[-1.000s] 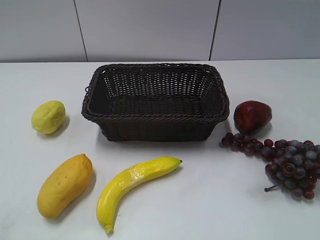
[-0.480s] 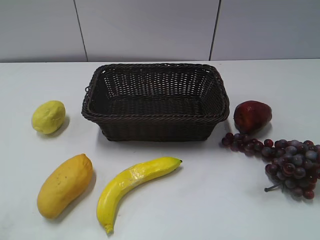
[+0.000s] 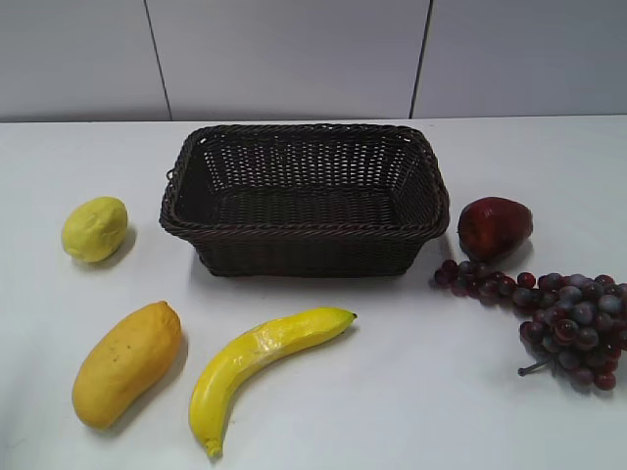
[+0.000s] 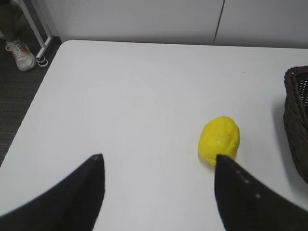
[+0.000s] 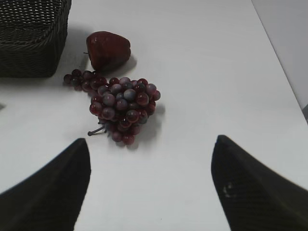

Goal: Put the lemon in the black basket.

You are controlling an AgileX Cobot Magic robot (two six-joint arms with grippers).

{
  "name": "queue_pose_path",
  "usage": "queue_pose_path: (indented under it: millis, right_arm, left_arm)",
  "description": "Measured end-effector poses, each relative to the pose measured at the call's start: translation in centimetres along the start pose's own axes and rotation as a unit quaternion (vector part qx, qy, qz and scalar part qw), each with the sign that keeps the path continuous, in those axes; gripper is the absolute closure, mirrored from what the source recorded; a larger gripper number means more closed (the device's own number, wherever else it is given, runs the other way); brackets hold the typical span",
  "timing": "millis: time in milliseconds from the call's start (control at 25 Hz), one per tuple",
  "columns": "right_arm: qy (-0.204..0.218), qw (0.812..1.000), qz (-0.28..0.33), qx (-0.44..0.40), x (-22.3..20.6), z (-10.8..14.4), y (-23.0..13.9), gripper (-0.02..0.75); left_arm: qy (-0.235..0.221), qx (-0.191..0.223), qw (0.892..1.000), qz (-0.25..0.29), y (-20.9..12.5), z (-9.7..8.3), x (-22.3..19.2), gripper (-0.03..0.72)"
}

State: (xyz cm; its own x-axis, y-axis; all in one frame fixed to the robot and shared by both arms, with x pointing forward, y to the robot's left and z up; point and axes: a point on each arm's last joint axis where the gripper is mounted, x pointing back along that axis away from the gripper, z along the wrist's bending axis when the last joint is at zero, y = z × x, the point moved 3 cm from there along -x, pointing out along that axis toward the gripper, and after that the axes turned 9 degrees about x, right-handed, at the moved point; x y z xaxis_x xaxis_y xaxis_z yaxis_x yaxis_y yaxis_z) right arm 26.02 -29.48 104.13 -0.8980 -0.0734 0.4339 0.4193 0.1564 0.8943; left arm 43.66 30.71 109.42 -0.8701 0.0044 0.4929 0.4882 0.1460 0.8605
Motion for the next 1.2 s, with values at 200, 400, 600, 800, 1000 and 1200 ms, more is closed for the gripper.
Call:
queue_pose_path:
  millis: [200, 400, 600, 800, 1000, 1200]
  right_arm:
    - [0.000, 1.000, 0.000, 0.000, 0.0, 0.0, 0.0, 0.146]
    - [0.000, 1.000, 0.000, 0.000, 0.0, 0.0, 0.0, 0.146]
    - [0.000, 1.000, 0.000, 0.000, 0.0, 0.0, 0.0, 0.146]
    - [0.000, 1.000, 0.000, 0.000, 0.0, 0.0, 0.0, 0.146]
    - [0.000, 1.000, 0.000, 0.000, 0.0, 0.0, 0.0, 0.146]
    - [0.000, 1.000, 0.000, 0.000, 0.0, 0.0, 0.0, 0.146]
  left_arm:
    - [-0.001, -0.017, 0.999, 0.041, 2.4, -0.1, -4.0, 0.100]
    - [-0.020, -0.035, 0.992, 0.118, 3.3, -0.5, -8.8, 0.099]
    - [-0.063, -0.064, 0.976, 0.196, 2.9, -1.5, -12.7, 0.099]
    - [-0.102, -0.106, 0.952, 0.270, 1.5, -3.6, -16.5, 0.099]
    - [-0.118, -0.185, 0.914, 0.342, -1.2, -6.4, -20.6, 0.099]
    - [-0.130, -0.218, 0.886, 0.388, -3.9, -8.3, -23.8, 0.099]
